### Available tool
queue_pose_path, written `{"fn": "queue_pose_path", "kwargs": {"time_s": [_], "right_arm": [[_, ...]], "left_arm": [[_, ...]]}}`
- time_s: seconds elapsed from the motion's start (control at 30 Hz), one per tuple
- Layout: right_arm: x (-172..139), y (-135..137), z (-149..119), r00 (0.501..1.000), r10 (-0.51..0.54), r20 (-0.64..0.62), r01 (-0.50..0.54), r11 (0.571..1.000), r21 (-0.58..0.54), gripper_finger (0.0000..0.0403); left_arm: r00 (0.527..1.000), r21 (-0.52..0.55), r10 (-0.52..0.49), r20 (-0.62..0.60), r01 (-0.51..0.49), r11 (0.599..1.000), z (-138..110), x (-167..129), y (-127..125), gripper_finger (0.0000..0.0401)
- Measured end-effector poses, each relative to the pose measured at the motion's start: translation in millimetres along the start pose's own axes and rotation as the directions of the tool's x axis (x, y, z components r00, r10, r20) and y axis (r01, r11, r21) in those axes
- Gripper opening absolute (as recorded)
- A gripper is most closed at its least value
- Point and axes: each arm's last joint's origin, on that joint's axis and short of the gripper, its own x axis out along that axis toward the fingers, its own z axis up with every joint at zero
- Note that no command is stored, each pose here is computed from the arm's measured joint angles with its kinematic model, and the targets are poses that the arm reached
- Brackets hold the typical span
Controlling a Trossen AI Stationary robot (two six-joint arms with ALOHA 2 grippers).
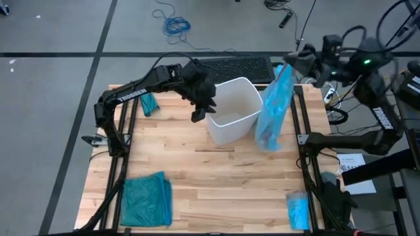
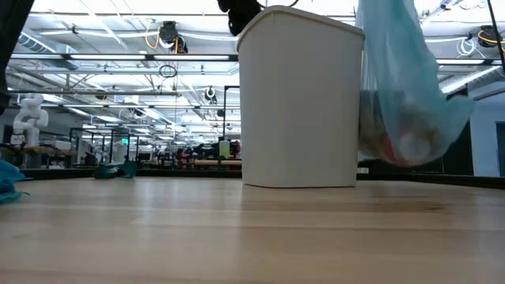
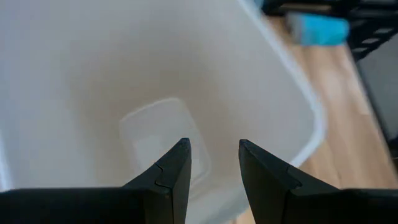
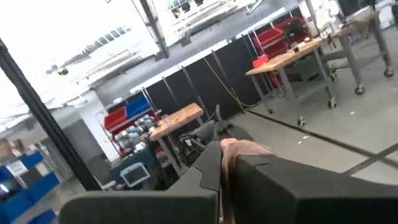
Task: Place trash/remove bag and relplace
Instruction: Close the blue trash bag
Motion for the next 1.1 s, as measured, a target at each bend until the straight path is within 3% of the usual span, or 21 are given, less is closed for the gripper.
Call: {"fn": "queue_pose_path", "kwargs": {"time_s": [0.37,0.63,0.77,0.87,1.1], "right_arm": [[-2,-25,-36,0.998,-0.068,-0.013,0.069,0.994,0.081,0.0],[-3,-24,-35,0.999,-0.052,0.009,0.051,0.996,0.071,0.0],[-4,-23,-34,0.999,-0.048,0.015,0.047,0.997,0.068,0.0],[-4,-23,-34,0.999,-0.047,0.014,0.046,0.997,0.069,0.0],[-3,-23,-34,0.999,-0.046,0.012,0.045,0.996,0.073,0.0]], "left_arm": [[0.996,-0.079,0.018,-0.092,-0.025,0.997,-14,-8,14,0.0132],[0.99,-0.095,0.016,-0.142,-0.029,0.995,-18,-8,13,0.0132],[0.995,-0.072,0.023,-0.099,-0.03,0.997,-15,-10,14,0.0132],[0.998,-0.057,-0.043,-0.054,0.04,0.998,-9,-15,8,0.0132],[0.993,0.059,-0.108,0.055,0.104,0.993,0,-56,-22,0.0132]]}}
